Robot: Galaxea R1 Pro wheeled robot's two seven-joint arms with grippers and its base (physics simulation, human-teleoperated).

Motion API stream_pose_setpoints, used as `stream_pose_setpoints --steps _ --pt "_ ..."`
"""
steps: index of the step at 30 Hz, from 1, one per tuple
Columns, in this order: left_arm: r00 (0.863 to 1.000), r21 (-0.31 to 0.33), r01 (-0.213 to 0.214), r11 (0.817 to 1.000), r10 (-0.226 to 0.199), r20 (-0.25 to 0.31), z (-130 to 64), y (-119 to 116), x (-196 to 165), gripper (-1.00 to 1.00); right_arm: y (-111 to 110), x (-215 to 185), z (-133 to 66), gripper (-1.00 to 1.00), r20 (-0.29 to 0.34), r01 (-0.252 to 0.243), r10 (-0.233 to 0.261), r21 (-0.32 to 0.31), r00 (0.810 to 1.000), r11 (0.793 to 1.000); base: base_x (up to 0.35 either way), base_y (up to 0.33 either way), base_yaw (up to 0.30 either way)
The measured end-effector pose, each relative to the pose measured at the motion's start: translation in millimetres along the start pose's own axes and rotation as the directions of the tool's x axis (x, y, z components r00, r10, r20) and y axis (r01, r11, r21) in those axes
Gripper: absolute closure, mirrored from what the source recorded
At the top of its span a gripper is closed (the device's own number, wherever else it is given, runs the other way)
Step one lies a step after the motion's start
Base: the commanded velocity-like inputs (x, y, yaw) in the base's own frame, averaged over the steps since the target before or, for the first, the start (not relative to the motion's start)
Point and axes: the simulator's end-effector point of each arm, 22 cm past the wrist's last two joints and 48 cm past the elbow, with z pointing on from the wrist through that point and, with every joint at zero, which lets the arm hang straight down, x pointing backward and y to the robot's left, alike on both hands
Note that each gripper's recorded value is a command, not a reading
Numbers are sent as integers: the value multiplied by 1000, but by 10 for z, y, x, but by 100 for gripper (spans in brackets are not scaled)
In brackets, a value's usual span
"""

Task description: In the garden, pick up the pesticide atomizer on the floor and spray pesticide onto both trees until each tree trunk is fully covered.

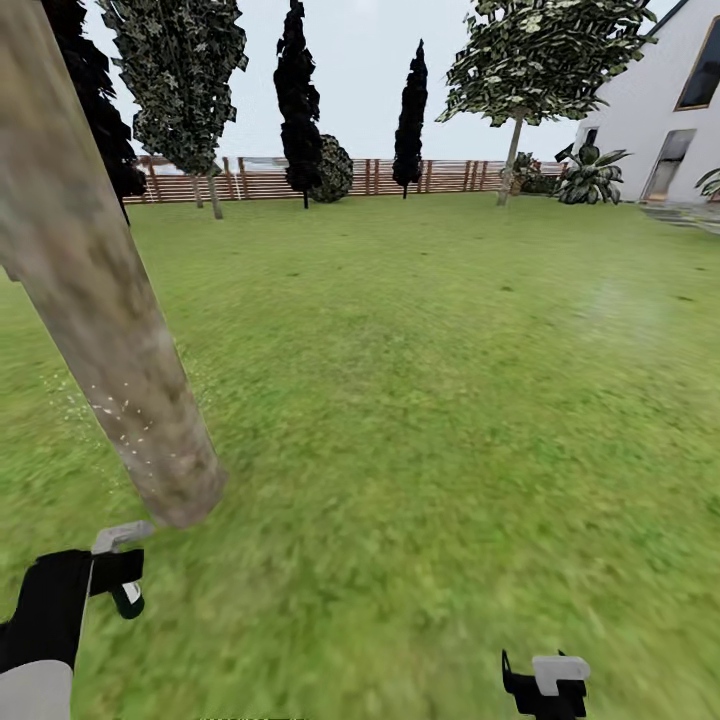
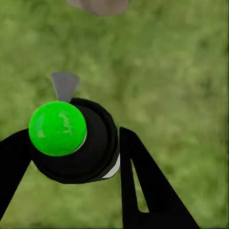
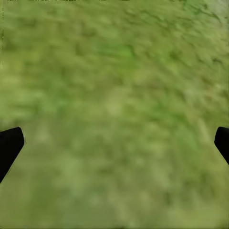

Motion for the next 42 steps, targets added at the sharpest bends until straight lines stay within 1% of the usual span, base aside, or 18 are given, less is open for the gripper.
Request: stream_pose_setpoints --steps 2,3,4,5,6,7,9,10,12,17,24,28,34,42 --pt "999 -11 -13 1000 13 37 -5 62 -79 100 1 -1 0 -100 0 0 0 0 1000 1000 0 0 267" --pt "998 -30 -12 999 14 55 -14 152 -117 100 1 -1 1 -100 0 0 0 0 1000 1000 0 0 263" --pt "998 -65 1 998 3 68 -28 298 -134 100 1 -1 1 -100 0 0 0 0 1000 1000 0 0 133" --pt "996 -118 22 993 -12 85 -45 464 -151 100 1 -1 1 -100 0 0 0 0 1000 1000 0 0 54" --pt "995 -141 34 989 -20 102 -49 510 -167 100 1 3 -1 -100 -1 0 0 0 1000 1000 18 0 28" --pt "994 -144 40 989 -24 109 -44 505 -170 100 0 4 -1 -100 -1 0 0 0 1000 1000 75 -19 14" --pt "995 -131 40 991 -28 92 19 443 -80 100 0 6 -2 -100 -2 0 0 0 1000 1000 174 -110 4" --pt "998 -110 38 993 -33 50 120 361 97 100 1 7 -2 -100 -2 0 0 0 1000 1000 231 -157 1" --pt "999 -104 39 994 -36 35 152 341 160 100 1 6 -2 -100 -2 0 0 0 1000 1000 235 -160 0" --pt "997 -82 63 995 -60 42 164 283 153 100 1 7 -2 -100 -2 0 0 0 1000 1000 235 -170 0" --pt "997 -80 64 995 -61 43 165 272 153 100 12 6 -3 -100 -2 0 0 -2 1000 1000 80 -252 9" --pt "997 -69 64 996 -61 40 178 185 173 100 12 5 -3 -100 -2 0 0 -2 1000 1000 12 -272 212" --pt "997 -66 64 996 -62 39 180 165 178 100 12 4 -2 -100 -2 0 0 -2 1000 1000 149 -250 264" --pt "997 -68 64 996 -62 41 177 172 169 100 12 0 -2 -100 0 -1 1 -2 1000 1000 176 -238 68"
